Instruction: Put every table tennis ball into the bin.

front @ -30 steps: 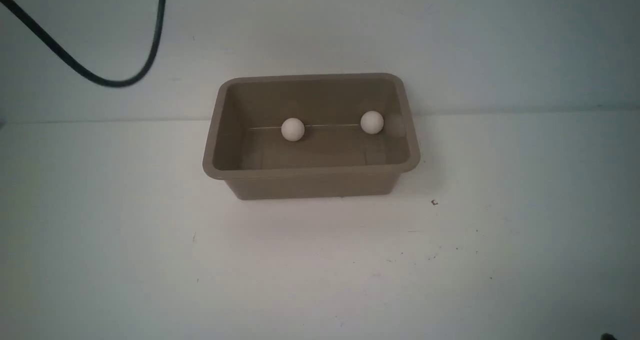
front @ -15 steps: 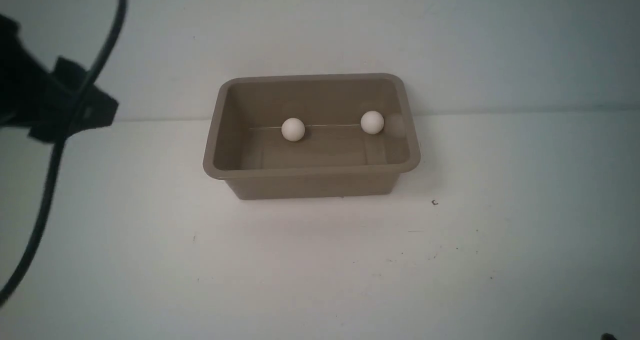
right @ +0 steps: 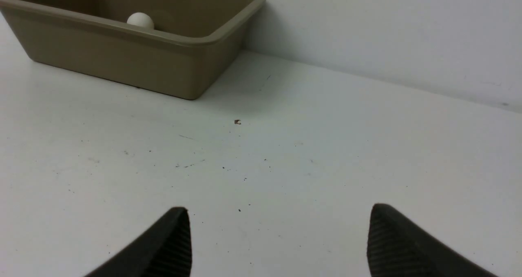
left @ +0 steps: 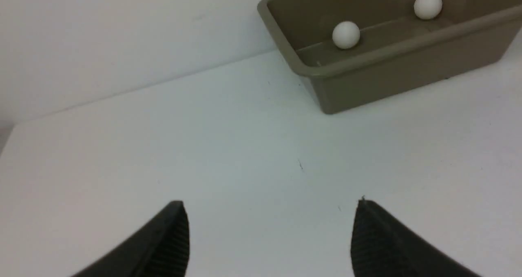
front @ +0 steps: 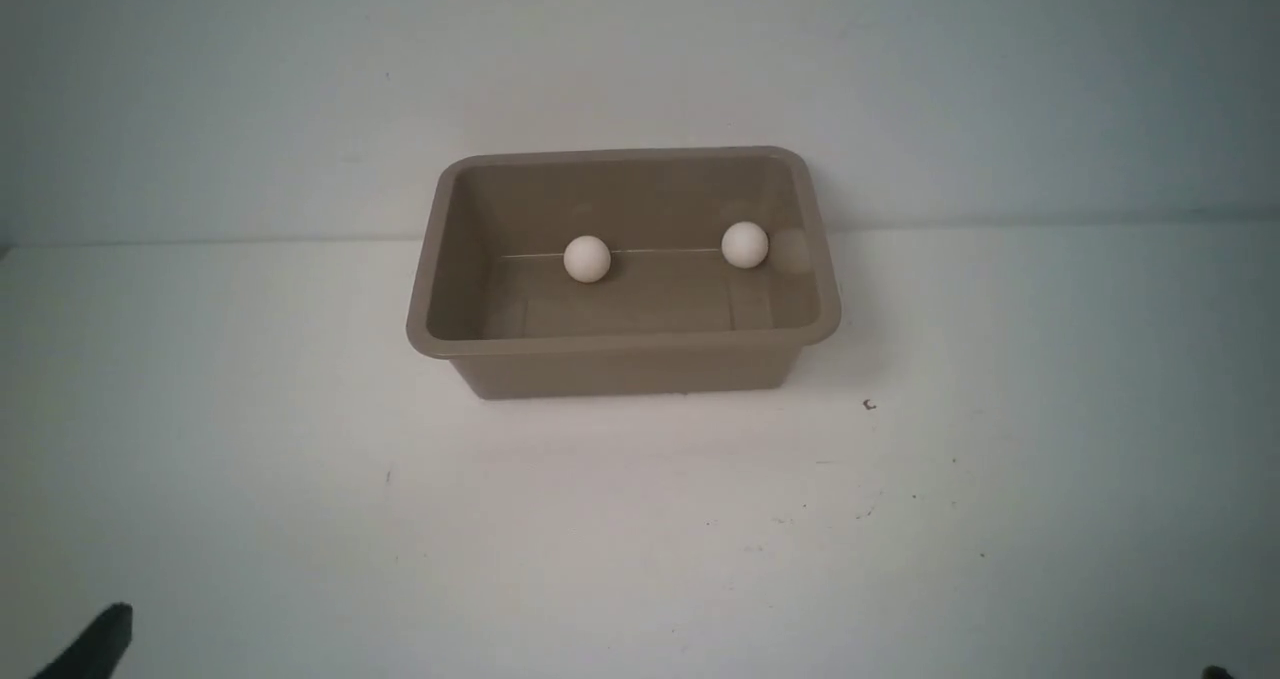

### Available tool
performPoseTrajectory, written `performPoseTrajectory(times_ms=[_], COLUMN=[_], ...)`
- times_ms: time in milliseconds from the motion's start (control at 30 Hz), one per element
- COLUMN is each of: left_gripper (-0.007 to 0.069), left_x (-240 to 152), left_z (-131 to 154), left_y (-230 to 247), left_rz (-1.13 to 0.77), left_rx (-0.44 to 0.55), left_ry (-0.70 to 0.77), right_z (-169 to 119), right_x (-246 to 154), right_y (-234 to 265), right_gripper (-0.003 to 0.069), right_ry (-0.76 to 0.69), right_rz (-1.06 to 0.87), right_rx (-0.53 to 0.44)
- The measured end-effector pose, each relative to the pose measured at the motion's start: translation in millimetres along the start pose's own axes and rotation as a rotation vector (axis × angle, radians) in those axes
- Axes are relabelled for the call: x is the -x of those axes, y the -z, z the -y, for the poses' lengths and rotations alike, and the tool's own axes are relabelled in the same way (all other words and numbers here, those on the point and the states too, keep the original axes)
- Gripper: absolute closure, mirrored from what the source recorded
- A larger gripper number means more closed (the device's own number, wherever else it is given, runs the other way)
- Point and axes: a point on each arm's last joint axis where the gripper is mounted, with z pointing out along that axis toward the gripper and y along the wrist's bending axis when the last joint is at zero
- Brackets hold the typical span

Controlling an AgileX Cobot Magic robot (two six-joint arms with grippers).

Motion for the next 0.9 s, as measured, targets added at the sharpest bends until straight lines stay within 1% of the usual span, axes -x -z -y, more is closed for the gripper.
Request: performPoseTrajectory(times_ms=[133, 300, 500, 600, 733, 900], left_gripper=[0.0146, 0.0146, 0.0146, 0.0146, 0.0146, 0.0146], left_x=[-23, -39, -56, -67, -73, -71], left_z=[2, 2, 2, 1, -1, -1], left_y=[-6, -13, -19, -21, -23, -24], left_rz=[-0.011, -0.036, -0.089, -0.121, -0.123, -0.097], left_rx=[0.013, 0.030, 0.042, 0.070, 0.094, 0.098], left_ry=[0.022, 0.009, 0.042, 0.057, 0.081, 0.093], right_z=[0, 0, 0, 0, 0, 0], right_x=[0, 0, 0, 0, 0, 0], right_y=[0, 0, 0, 0, 0, 0], right_gripper=[0.0134, 0.0134, 0.0134, 0.0134, 0.0134, 0.0134], right_ry=[0.000, 0.000, 0.000, 0.000, 0.000, -0.001], right_rz=[0.000, 0.001, 0.001, 0.001, 0.002, 0.002], right_rx=[0.000, 0.000, 0.000, 0.000, 0.000, 0.000])
